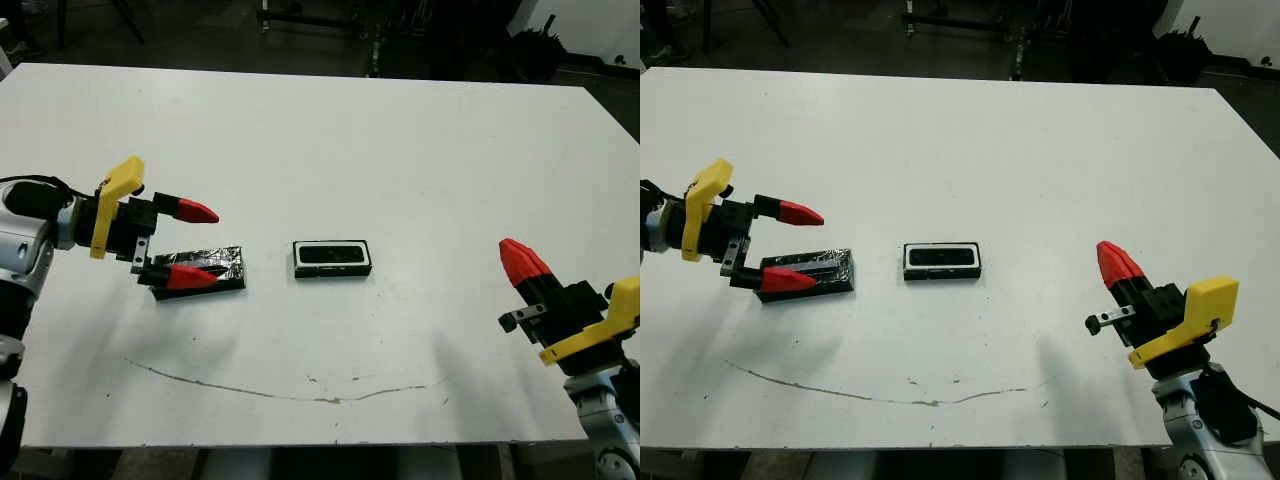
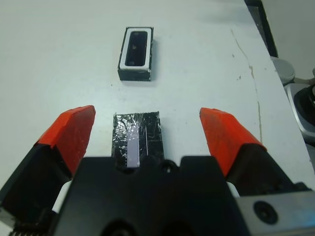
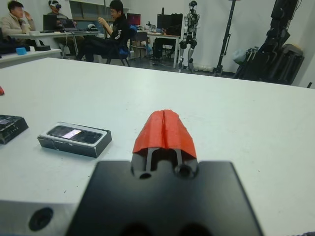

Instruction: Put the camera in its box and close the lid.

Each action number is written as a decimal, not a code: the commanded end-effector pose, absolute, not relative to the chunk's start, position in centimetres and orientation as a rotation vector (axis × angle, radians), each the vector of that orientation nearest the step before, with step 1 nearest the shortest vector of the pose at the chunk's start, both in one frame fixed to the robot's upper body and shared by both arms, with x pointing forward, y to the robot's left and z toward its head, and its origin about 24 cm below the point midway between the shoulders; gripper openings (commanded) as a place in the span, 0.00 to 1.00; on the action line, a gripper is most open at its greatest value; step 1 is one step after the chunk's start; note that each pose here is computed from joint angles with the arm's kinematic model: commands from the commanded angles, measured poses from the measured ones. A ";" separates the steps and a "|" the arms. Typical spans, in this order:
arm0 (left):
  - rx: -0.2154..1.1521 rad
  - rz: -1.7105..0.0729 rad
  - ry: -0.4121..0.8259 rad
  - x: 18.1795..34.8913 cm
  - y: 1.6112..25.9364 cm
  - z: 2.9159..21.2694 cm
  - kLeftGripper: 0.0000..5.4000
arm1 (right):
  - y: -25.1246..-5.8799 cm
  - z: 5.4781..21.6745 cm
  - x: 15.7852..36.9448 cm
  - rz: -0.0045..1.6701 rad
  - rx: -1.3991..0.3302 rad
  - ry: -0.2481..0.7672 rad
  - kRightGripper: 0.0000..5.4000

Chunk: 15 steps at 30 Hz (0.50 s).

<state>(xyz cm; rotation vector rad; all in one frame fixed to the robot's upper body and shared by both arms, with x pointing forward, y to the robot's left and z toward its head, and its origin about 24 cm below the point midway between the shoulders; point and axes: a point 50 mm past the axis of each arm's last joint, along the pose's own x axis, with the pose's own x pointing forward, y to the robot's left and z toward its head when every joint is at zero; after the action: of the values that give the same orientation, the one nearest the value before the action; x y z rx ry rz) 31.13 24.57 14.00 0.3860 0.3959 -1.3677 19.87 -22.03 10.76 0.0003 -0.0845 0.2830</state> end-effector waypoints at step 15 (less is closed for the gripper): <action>0.512 -1.328 0.509 31.6 25.1 12.0 1.00 | -22.2 10.8 19.6 0.294 -0.007 -0.095 0.00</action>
<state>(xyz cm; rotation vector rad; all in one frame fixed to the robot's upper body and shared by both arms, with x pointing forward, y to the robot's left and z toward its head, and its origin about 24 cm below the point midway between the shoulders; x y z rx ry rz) 31.38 25.16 11.93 0.4880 0.4956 -1.3211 19.69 -22.01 10.86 0.0048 -0.1029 0.2919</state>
